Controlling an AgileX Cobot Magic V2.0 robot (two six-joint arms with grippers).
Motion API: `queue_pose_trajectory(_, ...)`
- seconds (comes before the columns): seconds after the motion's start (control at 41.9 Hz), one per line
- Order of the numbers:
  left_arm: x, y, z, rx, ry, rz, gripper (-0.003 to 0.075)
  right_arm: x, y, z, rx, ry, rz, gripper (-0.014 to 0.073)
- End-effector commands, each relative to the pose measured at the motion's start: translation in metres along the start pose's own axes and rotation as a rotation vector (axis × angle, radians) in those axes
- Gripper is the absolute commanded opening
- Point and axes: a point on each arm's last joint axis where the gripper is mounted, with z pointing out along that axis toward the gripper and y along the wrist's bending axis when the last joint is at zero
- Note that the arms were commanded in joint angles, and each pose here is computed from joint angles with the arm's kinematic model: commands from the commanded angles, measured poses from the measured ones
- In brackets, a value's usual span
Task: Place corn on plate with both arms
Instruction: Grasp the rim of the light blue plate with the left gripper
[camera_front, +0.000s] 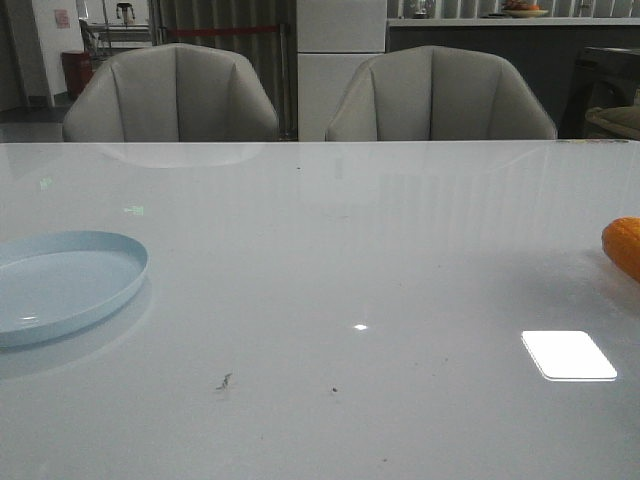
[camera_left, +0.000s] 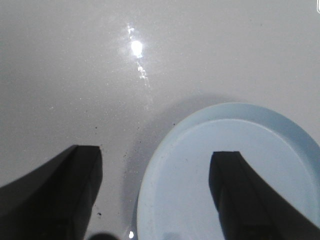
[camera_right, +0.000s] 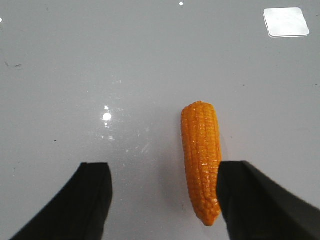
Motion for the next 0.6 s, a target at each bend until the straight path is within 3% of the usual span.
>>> queue_pose_trajectory(0.0, -0.025, -0.002, 0.004, 0.026, -0.004, -0.033, 0.0516, -0.021, 0.000, -0.009, 0.002, -0.131, -0.013, 0.0552)
queue_pose_trajectory(0.239, -0.031, -0.001, 0.049, 0.046, 0.192, -0.032, 0.0506, -0.021, 0.000, -0.009, 0.002, -0.125, -0.013, 0.0552)
queue_pose_trajectory(0.43, -0.027, 0.001, 0.061, 0.046, 0.241, -0.033, 0.0505, -0.019, 0.000, -0.009, 0.002, -0.109, -0.013, 0.0552)
queue_pose_trajectory(0.502, -0.025, 0.001, 0.064, 0.045, 0.255, -0.032, 0.0468, -0.019, 0.000, -0.009, 0.002, -0.109, -0.013, 0.0552)
queue_pose_trajectory(0.573, -0.024, 0.001, 0.064, 0.047, 0.268, -0.033, 0.0378, -0.019, 0.000, -0.009, 0.002, -0.110, -0.013, 0.0552)
